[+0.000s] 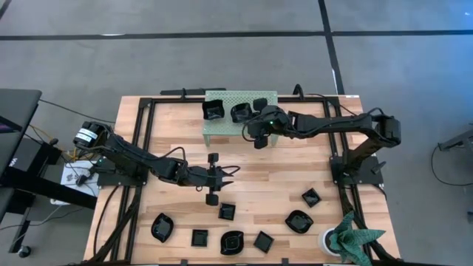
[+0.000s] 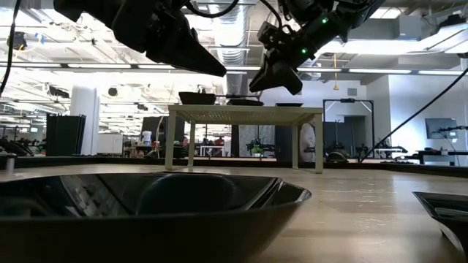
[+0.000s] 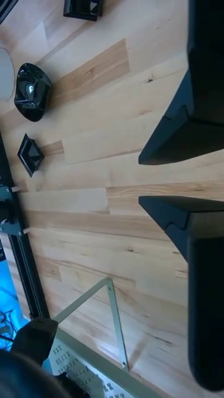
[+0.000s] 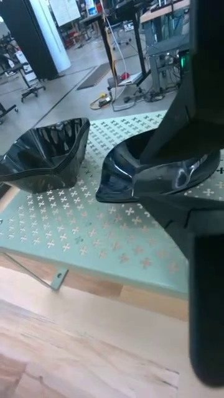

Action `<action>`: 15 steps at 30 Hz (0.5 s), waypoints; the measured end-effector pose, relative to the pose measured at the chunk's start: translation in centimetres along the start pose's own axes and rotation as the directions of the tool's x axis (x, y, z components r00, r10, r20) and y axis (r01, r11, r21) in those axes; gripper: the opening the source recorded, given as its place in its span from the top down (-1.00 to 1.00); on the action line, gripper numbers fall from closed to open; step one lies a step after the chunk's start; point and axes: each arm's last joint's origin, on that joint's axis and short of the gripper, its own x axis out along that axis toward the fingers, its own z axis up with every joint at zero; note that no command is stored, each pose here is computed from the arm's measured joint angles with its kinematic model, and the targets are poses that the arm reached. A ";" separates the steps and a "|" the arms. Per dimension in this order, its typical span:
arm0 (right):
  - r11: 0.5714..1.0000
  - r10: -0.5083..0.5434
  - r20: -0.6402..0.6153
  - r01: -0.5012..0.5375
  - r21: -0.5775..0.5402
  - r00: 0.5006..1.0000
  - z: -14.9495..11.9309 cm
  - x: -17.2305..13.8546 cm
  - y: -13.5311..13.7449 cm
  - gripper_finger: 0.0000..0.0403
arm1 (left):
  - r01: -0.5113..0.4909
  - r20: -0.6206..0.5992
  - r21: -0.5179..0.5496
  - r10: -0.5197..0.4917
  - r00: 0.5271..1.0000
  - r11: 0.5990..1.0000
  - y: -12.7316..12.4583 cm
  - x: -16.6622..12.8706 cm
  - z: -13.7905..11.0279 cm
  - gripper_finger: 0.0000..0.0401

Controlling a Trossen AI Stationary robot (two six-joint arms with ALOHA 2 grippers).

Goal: Pick & Place Mini shaped plates
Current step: Stack the leaf-shaped plate on the leaf-shaped plate on the shelf, then stack the square plate on the square plate on the shelf

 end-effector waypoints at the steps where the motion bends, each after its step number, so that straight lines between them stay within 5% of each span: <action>1: 1.000 -0.001 -0.001 0.001 0.000 1.000 0.0 0.0 0.0 0.56 | 0.000 0.000 0.000 0.000 1.000 1.000 0.0 0.0 0.0 0.54; 9: 0.998 -0.049 0.005 0.049 -0.039 0.999 2.4 -2.2 1.8 0.42 | 0.001 0.001 -0.038 -0.001 1.000 0.999 0.0 0.0 0.0 0.54; 15: 0.992 0.066 0.040 -0.061 -0.106 0.997 4.4 -6.1 4.8 0.40 | 0.123 0.031 -0.147 -0.120 0.992 0.981 -0.4 -0.1 0.2 0.54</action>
